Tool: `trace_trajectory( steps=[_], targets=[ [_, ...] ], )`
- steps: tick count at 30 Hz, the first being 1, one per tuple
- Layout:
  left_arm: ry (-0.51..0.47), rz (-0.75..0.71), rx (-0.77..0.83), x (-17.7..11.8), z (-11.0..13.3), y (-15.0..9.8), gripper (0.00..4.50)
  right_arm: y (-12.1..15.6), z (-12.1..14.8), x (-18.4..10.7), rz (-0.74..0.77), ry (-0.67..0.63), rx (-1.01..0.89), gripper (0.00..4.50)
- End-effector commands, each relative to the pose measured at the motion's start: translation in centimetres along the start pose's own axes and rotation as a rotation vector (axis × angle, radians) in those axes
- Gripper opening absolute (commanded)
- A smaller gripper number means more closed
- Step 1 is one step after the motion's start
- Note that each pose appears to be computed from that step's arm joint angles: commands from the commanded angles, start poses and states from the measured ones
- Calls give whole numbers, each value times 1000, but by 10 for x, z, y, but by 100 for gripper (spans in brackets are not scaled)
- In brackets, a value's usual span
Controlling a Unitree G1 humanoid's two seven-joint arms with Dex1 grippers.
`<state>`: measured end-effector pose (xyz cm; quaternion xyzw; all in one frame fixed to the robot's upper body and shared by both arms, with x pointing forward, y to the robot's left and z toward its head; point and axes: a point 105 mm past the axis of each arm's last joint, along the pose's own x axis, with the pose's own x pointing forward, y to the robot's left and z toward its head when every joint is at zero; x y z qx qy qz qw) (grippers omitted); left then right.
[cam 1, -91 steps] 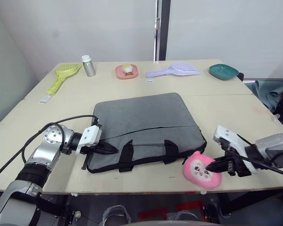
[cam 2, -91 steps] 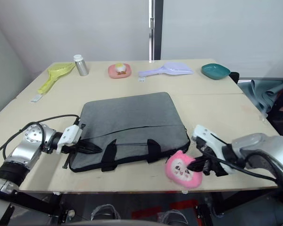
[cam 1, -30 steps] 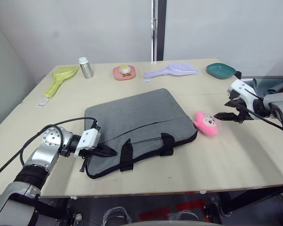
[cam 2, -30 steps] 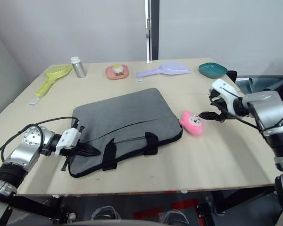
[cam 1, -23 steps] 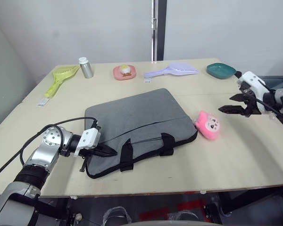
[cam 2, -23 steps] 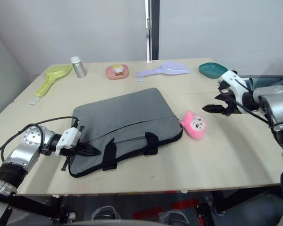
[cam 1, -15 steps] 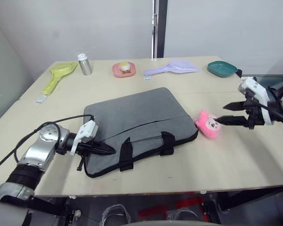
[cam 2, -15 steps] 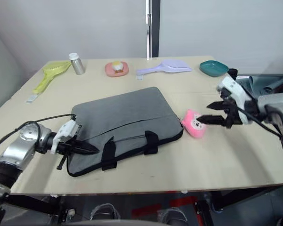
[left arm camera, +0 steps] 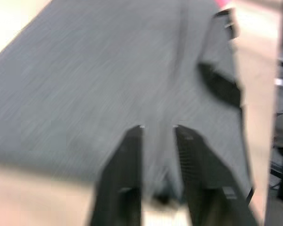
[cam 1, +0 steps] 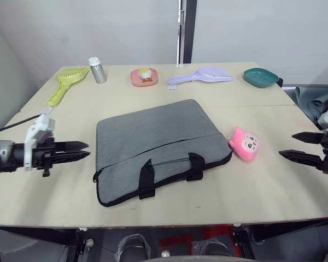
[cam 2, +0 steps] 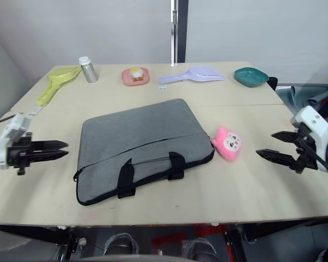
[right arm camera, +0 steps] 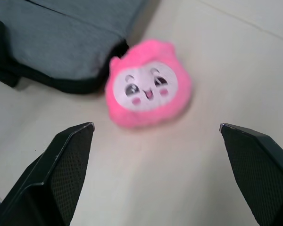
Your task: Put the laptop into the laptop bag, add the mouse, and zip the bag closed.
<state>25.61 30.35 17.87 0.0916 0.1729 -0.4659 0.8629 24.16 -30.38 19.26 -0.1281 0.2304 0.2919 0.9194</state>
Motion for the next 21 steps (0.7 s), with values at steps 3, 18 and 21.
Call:
trace_trajectory(
  steps=[3,18,21],
  targets=[
    [35,136,-80,-63,6,6,366,-26,0,-27,-143,-46,-3,450],
    [-37,400,-163,-114,-10,14,447,-39,1,-20,-151,-86,17,450],
    [-41,434,-219,-117,-20,15,447,-38,5,-10,-124,-100,25,450]
  ],
)
